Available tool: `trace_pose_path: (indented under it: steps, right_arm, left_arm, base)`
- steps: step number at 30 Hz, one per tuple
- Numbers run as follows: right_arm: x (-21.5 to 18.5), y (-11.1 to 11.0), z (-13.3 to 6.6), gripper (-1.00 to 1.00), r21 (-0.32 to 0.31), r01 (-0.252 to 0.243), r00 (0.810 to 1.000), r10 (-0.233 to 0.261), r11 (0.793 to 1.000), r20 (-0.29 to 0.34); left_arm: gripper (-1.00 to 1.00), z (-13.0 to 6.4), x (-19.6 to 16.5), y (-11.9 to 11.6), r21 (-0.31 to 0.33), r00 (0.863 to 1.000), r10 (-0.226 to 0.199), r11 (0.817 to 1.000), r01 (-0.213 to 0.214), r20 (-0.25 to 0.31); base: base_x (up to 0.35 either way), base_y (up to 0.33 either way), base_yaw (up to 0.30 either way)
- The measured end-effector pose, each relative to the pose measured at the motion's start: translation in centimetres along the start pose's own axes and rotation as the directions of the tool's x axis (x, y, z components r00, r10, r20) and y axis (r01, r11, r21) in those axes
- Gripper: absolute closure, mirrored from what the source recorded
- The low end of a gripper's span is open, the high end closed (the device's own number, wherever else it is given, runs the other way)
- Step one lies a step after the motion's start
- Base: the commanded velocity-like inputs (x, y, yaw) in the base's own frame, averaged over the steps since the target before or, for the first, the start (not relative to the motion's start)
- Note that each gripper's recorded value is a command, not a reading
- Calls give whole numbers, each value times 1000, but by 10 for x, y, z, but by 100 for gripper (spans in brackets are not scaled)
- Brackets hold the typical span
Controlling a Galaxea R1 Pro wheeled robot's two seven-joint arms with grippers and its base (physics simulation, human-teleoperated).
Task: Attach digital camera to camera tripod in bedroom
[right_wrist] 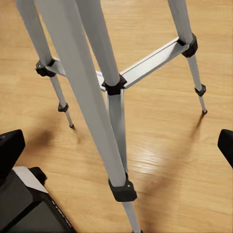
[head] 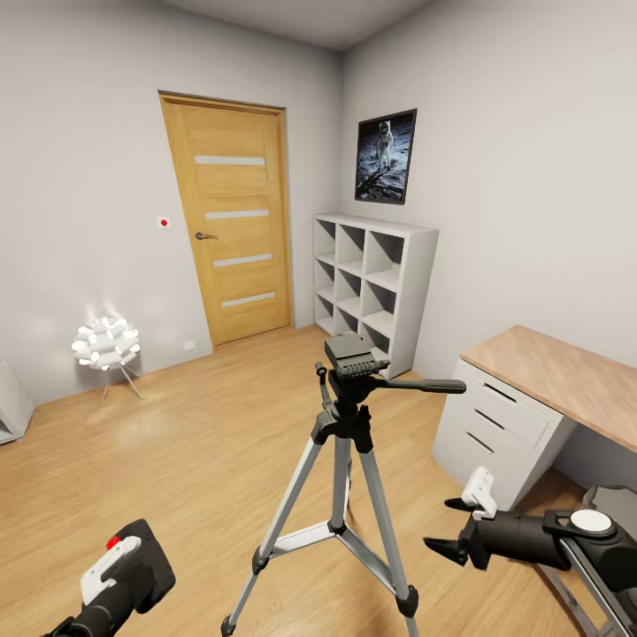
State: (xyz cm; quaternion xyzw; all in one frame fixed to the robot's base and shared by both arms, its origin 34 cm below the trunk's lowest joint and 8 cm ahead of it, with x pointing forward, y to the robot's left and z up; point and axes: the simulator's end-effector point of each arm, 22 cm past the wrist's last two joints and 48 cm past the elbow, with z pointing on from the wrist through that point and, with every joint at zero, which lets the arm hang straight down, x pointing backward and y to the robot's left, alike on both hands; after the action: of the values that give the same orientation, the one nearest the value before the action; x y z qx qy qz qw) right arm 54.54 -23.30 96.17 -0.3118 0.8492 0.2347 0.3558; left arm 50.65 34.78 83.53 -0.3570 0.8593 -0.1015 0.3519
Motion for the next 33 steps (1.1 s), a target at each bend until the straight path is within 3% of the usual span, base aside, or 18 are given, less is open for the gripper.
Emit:
trace_pose_path:
  steps: [5,13,22,33]
  right_arm:
    - [1,11,2,-100,-41,-7,1000,7,999,-4]
    - [-10,26,16,-100,-65,-35,999,37,997,35]
    - [-25,19,42,-100,56,-88,991,82,995,104]
    - [-25,18,47,-100,88,-105,989,95,991,113]
  left_arm:
    - [100,0,-8,5,-11,999,45,999,-44,13]
    - [100,1,-9,9,-19,998,61,998,-60,13]
    - [100,1,-9,9,-20,998,61,998,-61,13]
    - [100,1,-9,9,-20,998,61,998,-60,13]
  base:
    - [0,0,0]
    - [0,0,0]
    - [0,0,0]
    - [0,0,0]
